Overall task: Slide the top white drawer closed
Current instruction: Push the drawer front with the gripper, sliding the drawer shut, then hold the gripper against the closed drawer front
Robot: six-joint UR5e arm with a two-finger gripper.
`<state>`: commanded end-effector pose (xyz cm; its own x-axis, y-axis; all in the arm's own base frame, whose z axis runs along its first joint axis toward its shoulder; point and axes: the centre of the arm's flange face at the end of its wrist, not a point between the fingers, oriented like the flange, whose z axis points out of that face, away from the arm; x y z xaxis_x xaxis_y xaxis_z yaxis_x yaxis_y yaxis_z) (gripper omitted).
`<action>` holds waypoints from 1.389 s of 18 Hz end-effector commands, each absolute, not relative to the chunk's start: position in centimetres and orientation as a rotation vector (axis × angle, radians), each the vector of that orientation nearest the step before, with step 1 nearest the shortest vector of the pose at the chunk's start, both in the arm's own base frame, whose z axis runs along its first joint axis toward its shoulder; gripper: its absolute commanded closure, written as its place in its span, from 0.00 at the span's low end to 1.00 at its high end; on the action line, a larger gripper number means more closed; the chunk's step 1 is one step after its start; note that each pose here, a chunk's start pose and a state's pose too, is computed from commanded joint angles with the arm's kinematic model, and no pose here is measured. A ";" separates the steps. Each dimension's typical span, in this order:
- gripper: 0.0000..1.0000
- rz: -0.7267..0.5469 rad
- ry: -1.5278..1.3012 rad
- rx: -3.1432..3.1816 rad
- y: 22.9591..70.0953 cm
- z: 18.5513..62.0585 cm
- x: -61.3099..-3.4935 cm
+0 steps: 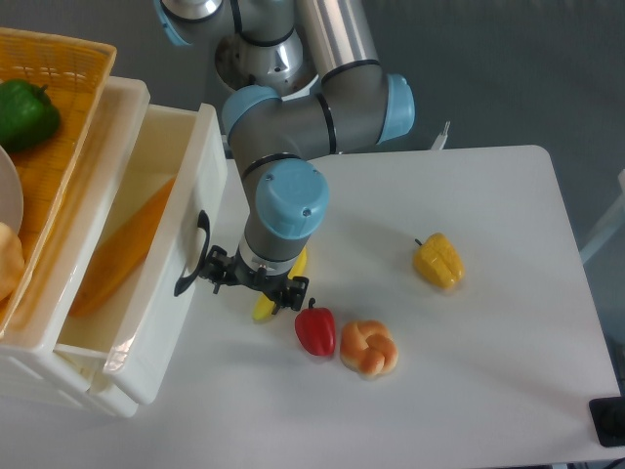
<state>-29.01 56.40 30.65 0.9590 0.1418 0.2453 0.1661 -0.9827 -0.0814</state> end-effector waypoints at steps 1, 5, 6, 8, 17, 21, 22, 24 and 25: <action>0.00 -0.367 -0.221 -3.011 56.7 30.6 -28.4; 0.00 -0.368 -0.197 -3.022 57.2 30.4 -27.4; 0.00 -0.369 -0.192 -3.023 57.2 30.3 -27.3; 0.00 -0.369 -0.190 -3.023 57.2 30.3 -27.1; 0.00 -0.370 -0.138 -3.026 58.1 30.5 -25.1; 0.00 -0.365 -0.125 -3.021 58.3 30.9 -24.5; 0.00 -0.365 -0.123 -3.022 58.3 30.9 -24.4; 0.00 -0.364 -0.120 -3.021 58.4 31.0 -24.3; 0.00 -0.364 -0.118 -3.021 58.4 31.0 -24.2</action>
<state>-24.21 58.39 31.03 0.9685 0.0651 0.2402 0.0881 -0.9924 -0.0863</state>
